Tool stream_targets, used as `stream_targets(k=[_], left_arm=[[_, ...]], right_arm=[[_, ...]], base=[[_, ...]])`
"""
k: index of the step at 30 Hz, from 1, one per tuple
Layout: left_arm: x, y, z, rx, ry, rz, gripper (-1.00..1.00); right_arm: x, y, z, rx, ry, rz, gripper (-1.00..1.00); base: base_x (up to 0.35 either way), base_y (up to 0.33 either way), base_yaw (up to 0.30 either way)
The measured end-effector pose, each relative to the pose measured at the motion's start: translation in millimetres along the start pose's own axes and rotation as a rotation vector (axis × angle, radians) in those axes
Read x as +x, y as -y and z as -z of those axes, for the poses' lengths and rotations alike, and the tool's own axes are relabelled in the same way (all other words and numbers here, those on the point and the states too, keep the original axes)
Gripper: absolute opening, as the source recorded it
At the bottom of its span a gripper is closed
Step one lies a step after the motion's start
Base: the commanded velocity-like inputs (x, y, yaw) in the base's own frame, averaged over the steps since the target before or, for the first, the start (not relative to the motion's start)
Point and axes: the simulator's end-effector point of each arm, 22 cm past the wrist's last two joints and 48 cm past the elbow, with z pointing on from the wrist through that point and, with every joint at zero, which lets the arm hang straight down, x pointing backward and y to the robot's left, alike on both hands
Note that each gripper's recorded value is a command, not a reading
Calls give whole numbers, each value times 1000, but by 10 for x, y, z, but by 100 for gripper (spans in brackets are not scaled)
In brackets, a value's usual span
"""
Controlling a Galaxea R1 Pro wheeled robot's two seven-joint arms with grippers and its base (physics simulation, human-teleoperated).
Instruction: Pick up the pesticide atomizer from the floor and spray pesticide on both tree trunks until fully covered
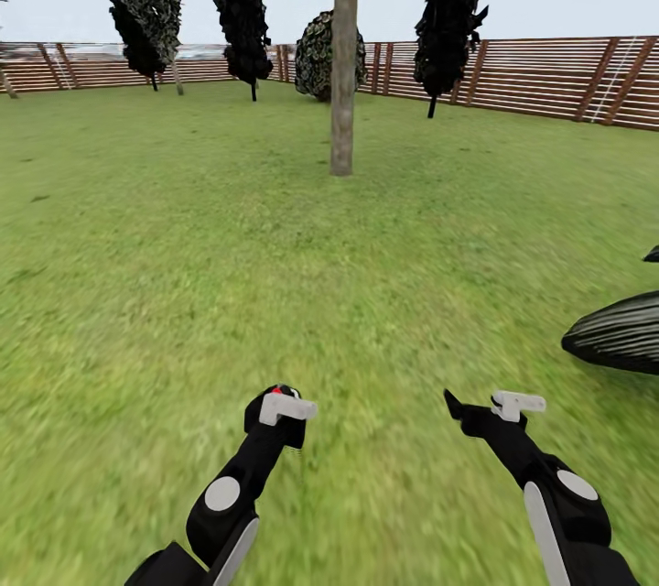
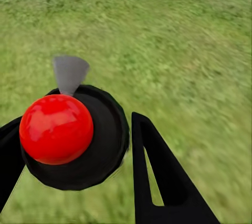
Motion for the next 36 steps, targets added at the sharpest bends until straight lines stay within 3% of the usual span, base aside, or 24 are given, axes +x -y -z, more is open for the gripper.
stream_targets(k=[36], left_arm=[[7, 74, 5, 23, -3, -6, -100]], right_arm=[[-8, -16, -7, -5, -2, 8, 100]], base=[[332, 89, -12]])
